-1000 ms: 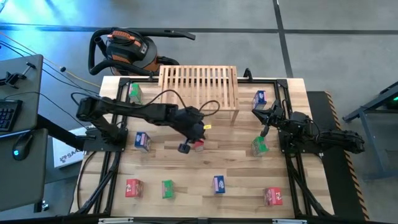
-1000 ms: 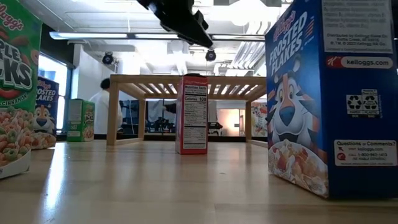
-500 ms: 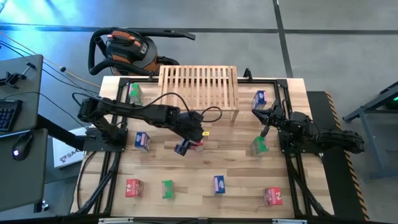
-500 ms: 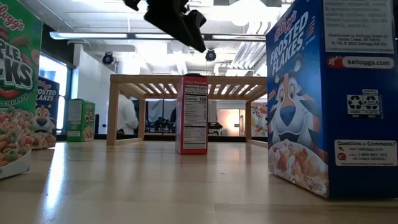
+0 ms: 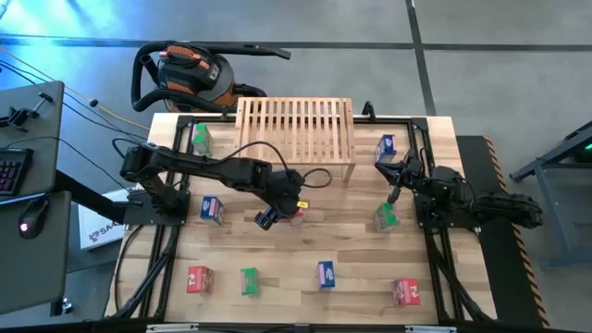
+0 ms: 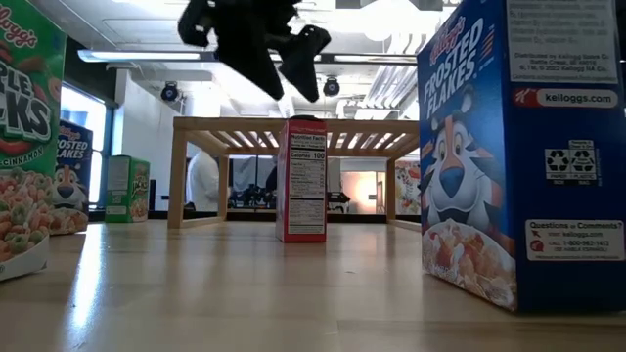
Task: Stack cereal on shelf
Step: Put the top red cereal box on the shelf
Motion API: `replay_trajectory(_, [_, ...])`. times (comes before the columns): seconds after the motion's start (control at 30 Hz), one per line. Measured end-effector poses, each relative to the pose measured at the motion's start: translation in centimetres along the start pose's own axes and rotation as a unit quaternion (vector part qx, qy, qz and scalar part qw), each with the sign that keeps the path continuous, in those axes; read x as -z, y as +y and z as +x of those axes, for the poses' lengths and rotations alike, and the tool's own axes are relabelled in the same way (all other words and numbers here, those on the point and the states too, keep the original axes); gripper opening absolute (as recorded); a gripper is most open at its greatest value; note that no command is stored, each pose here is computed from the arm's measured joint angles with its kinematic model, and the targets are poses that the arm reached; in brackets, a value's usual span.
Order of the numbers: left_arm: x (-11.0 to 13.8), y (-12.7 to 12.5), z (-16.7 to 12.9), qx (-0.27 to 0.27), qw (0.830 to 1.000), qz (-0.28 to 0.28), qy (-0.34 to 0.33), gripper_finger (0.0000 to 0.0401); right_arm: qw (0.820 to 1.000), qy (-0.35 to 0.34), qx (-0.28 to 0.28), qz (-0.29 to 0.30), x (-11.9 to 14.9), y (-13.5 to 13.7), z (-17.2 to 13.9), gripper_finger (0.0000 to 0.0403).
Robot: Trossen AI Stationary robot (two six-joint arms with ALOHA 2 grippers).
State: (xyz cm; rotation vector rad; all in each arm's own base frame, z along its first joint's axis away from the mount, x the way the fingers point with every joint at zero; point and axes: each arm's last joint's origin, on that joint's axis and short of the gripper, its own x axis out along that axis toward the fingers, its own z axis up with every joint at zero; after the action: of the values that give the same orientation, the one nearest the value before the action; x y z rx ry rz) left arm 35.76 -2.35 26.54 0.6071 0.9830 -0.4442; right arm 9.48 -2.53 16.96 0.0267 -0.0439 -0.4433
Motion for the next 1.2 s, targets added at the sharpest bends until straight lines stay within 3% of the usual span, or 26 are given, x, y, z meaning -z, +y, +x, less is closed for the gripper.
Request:
replay_trajectory(0.17, [0.3, 0.1, 1.6, -0.011, 0.999, 0.028, 0.039, 0.0257, 1.000, 0.000, 0.000, 0.000, 0.0, 0.0, 0.0, 0.0000])
replay_trajectory(0.7, [0.3, 0.3, 3.7, -0.028, 0.994, 0.082, 0.073, 0.0257, 1.000, 0.000, 0.000, 0.000, 0.0, 0.0, 0.0, 0.0000])
replay_trajectory(1.2, [-0.3, -1.4, 2.8, -0.024, 0.996, 0.010, 0.081, 0.0237, 1.000, 0.000, 0.000, 0.000, 0.0, 0.0, 0.0, 0.0000])
